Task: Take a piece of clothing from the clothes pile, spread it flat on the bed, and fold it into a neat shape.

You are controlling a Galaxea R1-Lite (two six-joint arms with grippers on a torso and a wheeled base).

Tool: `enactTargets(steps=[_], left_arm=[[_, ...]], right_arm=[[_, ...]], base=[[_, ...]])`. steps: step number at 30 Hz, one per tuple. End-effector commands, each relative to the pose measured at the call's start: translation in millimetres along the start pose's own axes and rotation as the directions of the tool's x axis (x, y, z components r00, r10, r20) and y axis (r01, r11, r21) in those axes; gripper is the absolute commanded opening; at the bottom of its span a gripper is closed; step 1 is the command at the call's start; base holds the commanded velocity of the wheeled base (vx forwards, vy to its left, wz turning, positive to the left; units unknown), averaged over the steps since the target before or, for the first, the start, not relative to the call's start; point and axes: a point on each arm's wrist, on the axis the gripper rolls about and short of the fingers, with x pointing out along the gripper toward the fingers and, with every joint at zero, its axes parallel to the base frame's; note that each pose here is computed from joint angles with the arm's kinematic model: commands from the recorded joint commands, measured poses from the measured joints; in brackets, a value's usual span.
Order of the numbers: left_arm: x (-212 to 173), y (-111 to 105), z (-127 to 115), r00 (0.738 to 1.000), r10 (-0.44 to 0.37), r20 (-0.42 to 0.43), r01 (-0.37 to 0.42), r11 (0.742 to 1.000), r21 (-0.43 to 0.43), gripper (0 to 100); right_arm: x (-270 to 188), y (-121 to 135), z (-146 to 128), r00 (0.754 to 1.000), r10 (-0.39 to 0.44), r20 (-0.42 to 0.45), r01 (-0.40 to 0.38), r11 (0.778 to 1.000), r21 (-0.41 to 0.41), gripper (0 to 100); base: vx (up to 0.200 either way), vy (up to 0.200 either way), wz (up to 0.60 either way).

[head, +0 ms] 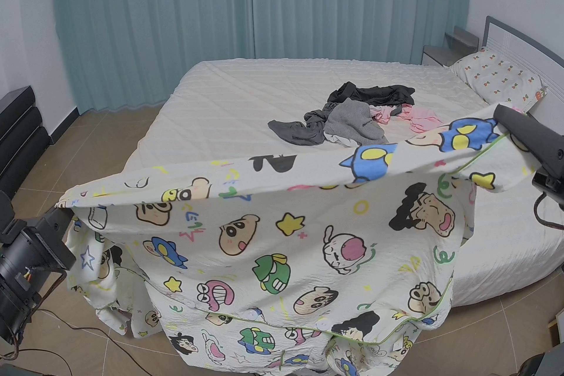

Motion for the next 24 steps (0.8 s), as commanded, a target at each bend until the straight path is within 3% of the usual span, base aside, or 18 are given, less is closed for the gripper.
enactTargets(steps=[1, 6, 10, 16, 24], left_arm=[[29, -9, -11, 0.995, 0.025, -0.097, -0.022, 0.999, 0.035, 0], [56, -20, -9, 0.992, 0.037, -0.119, -0.039, 0.999, -0.013, 0], [77, -23, -15, 0.986, 0.073, -0.153, -0.077, 0.997, -0.018, 0], [109, -19, -15, 0.984, 0.127, -0.127, -0.132, 0.991, -0.027, 0], [137, -22, -26, 0.979, 0.139, -0.152, -0.142, 0.99, -0.014, 0]], right_arm=[[16, -21, -7, 0.995, -0.091, -0.038, 0.09, 0.996, -0.021, 0], [27, -40, -14, 0.984, -0.163, -0.066, 0.162, 0.987, -0.021, 0], [36, -57, -16, 0.972, -0.224, -0.078, 0.223, 0.975, -0.019, 0], [48, -72, -15, 0.962, -0.262, -0.074, 0.261, 0.965, -0.022, 0], [63, -94, -20, 0.949, -0.305, -0.085, 0.305, 0.952, -0.02, 0]], base=[[0.0, 0.0, 0.0], [0.0, 0.0, 0.0], [0.2, 0.0, 0.0], [0.2, 0.0, 0.0], [0.2, 0.0, 0.0]])
